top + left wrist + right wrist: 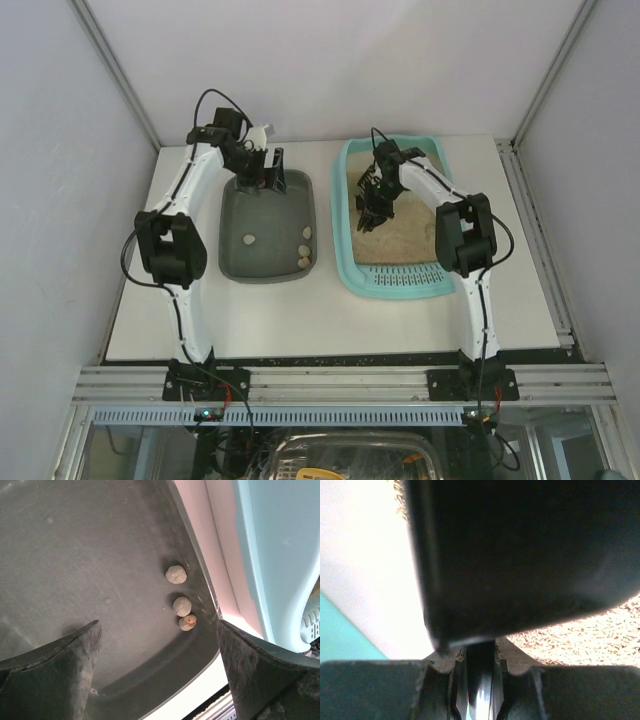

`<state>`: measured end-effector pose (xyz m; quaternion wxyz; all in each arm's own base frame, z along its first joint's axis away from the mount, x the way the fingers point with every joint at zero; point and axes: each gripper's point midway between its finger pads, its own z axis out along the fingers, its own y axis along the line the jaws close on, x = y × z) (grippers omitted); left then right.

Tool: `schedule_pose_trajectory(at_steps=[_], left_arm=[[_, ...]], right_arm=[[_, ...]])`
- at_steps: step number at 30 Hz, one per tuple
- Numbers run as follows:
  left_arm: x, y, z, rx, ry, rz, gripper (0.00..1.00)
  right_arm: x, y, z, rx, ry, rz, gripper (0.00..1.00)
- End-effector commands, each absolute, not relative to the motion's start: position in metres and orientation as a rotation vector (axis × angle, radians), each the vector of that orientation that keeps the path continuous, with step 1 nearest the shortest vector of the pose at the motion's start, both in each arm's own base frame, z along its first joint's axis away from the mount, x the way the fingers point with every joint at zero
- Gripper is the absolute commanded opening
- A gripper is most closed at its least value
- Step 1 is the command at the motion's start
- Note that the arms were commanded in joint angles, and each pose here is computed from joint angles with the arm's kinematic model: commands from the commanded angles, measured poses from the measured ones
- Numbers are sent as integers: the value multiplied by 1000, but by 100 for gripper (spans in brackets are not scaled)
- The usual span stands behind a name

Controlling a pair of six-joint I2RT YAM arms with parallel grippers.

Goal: Clean the litter box

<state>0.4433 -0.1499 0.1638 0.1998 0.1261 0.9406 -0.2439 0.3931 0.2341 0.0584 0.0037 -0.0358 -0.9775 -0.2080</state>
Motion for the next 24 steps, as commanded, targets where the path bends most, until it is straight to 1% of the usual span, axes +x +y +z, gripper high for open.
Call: schedule_pose_trajectory(at_steps=[1, 8, 11, 13, 18, 21, 24], left_arm=[[437, -143, 177, 385, 2604, -653, 100], [435, -138, 178, 384, 2605, -631, 100], [436, -134, 179, 371, 2603, -615, 100], [436, -133, 179, 371, 2605, -608, 100], [433, -132, 178, 370, 2609, -609, 100], [433, -132, 178, 369, 2608, -604, 100], [434, -132, 178, 367, 2606, -602, 100]], right_arm=[[391, 240, 89, -195, -3010, -914, 0], [395, 234, 111, -356, -2867, -1383, 0], [395, 233, 111, -333, -2856, -1423, 0], [394, 233, 108, -302, -2870, -1370, 0], [386, 239, 92, -191, -2919, -1112, 0], [384, 245, 85, -152, -2941, -1004, 0], [377, 241, 70, -129, -2947, -790, 0]])
